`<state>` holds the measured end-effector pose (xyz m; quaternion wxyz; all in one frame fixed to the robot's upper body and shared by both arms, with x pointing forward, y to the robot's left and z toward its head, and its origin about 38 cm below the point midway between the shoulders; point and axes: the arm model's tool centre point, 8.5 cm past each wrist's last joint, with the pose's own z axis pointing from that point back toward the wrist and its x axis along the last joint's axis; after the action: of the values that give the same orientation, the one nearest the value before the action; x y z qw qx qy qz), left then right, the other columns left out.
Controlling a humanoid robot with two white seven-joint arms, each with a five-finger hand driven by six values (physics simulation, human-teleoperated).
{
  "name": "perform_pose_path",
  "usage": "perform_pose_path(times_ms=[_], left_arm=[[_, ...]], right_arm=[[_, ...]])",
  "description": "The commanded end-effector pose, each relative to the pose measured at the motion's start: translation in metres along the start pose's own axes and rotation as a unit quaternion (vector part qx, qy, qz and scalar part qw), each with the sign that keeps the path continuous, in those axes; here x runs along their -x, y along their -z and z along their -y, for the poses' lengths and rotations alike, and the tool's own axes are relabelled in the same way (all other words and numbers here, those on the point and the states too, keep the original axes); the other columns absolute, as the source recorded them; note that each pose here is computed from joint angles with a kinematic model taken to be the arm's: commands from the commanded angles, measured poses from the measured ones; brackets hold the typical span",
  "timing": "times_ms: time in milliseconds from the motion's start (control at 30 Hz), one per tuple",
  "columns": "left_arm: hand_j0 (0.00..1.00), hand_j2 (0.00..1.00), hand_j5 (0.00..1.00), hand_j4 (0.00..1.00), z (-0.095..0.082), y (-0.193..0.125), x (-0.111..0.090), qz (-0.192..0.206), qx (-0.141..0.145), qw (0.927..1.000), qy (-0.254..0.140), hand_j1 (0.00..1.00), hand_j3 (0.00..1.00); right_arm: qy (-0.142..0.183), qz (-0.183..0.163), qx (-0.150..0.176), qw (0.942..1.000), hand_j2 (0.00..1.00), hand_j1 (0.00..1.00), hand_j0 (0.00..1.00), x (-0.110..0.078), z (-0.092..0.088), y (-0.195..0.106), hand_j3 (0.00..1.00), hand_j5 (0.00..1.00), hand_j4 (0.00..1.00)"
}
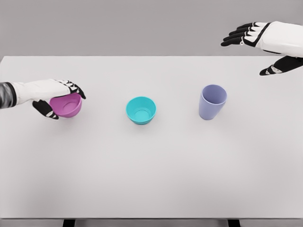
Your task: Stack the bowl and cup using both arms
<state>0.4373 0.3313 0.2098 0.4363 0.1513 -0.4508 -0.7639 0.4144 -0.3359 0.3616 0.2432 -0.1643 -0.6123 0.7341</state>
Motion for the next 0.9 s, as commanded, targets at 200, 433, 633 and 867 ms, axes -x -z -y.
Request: perform_pose_path(times_ms=[200,433,633,867], left_arm=[[0.63,0.63,0.63,0.63,-0.013,0.007,-0.017,0.022,-0.012,0.9996,0.015,0.63,0.63],[0.63,0.63,0.63,0.63,-0.027,0.020,-0.032,0.043,-0.028,0.9984,0.023,0.63,0.63],[0.63,0.63,0.63,0.63,-0.037,0.026,-0.040,0.053,-0.038,0.9973,0.032,0.63,0.63],[0.63,0.63,0.63,0.63,-0.047,0.043,-0.060,0.072,-0.044,0.9950,0.053,0.63,0.63]], right_arm=[[0.002,0.000,0.003,1.0000,1.00,1.00,1.00,0.000,0.001,0.000,1.00,1.00,1.00],[0.002,0.000,0.003,1.0000,1.00,1.00,1.00,0.000,0.001,0.000,1.00,1.00,1.00],[0.002,0.000,0.003,1.0000,1.00,1.00,1.00,0.000,0.001,0.000,1.00,1.00,1.00],[0.002,-0.001,0.002,1.0000,1.00,1.00,1.00,0.001,0.001,-0.001,1.00,1.00,1.00]])
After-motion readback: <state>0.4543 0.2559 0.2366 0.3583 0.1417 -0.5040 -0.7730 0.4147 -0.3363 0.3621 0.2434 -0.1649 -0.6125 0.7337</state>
